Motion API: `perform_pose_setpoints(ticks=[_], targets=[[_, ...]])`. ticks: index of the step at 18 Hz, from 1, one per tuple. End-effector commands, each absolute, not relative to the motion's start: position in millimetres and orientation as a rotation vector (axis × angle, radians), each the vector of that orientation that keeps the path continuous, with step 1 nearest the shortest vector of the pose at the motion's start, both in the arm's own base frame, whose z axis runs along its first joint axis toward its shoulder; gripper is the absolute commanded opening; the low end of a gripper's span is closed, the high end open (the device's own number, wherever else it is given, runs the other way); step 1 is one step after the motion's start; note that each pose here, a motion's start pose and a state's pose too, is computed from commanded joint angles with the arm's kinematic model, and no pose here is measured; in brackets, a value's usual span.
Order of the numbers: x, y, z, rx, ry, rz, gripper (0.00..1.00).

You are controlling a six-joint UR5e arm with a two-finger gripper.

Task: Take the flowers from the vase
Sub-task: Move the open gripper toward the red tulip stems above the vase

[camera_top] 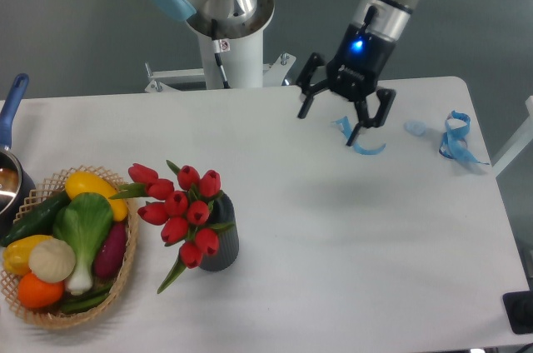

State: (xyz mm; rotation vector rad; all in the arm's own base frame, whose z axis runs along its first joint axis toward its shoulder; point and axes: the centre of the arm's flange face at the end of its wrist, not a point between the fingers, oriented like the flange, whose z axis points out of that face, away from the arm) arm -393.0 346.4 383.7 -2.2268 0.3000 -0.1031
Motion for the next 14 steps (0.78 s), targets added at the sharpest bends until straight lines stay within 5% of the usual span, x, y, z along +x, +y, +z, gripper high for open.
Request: perform_pose_setpoints(ticks=[14], targets=[[-332.4, 465.3, 341.9, -2.166, 0.503, -0.219, 1.0]])
